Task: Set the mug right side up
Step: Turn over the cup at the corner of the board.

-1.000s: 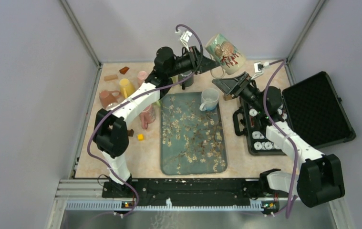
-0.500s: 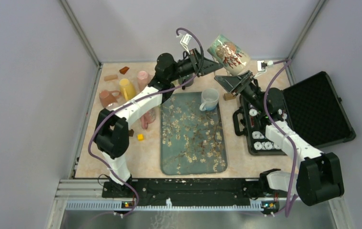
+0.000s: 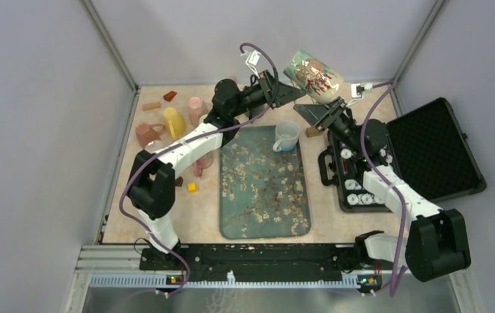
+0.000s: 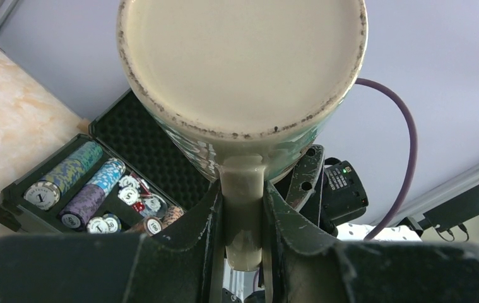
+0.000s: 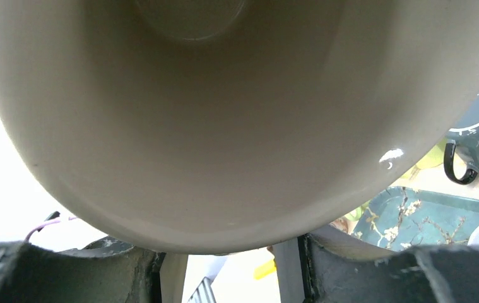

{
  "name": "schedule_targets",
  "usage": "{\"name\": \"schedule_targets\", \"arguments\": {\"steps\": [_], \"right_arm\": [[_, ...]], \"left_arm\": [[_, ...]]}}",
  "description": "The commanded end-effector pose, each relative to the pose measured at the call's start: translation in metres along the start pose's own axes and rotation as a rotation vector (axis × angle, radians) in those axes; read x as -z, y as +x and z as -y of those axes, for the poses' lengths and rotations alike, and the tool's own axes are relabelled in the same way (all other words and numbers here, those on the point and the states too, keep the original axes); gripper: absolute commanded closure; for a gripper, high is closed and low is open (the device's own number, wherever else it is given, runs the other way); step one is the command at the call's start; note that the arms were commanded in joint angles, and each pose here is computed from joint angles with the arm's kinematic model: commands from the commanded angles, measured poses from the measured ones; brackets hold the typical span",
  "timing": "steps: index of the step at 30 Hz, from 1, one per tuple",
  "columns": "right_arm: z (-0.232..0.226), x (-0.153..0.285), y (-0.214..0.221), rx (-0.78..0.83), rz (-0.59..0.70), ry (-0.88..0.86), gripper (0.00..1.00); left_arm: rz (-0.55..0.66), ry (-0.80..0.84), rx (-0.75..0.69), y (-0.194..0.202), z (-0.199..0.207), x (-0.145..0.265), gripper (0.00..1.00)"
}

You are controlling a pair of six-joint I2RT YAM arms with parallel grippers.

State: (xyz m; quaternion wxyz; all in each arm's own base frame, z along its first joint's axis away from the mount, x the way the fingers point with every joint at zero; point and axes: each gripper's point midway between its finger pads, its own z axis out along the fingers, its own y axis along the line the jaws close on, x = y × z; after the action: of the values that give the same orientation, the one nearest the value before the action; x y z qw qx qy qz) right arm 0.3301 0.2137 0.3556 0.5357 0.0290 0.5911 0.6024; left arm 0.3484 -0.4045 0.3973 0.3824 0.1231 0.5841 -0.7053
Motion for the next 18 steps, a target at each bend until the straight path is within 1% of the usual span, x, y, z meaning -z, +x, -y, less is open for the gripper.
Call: {"name": "schedule_targets", "arguments": {"steps": [1, 4, 10, 12, 13, 18], "right_arm": [[-0.028, -0.001, -0.029, 0.104, 0.091, -0.059, 0.55], [-0.028, -0.002, -0.030, 0.112, 0.093, -0.051, 0.59], [-0.028, -0.001, -0.031, 0.126, 0.097, -0.042, 0.62], [-0.029, -0.002, -0.030, 0.129, 0.092, -0.045, 0.71], [-0.029, -0.002, -0.029, 0.131, 0.087, -0.045, 0.73], [-0.030, -0.004, -0.020, 0.163, 0.058, -0.021, 0.91]], "left_arm": [[0.042, 0.207, -0.131, -0.014, 0.085, 0.009, 1.00], [0.040, 0.209, -0.126, -0.010, 0.083, 0.012, 1.00], [0.039, 0.197, -0.117, -0.003, 0.079, 0.018, 1.00], [0.036, 0.194, -0.113, 0.000, 0.077, 0.020, 1.00], [0.035, 0.193, -0.110, 0.001, 0.076, 0.021, 1.00], [0.027, 0.180, -0.109, 0.008, 0.070, 0.026, 1.00]]}}
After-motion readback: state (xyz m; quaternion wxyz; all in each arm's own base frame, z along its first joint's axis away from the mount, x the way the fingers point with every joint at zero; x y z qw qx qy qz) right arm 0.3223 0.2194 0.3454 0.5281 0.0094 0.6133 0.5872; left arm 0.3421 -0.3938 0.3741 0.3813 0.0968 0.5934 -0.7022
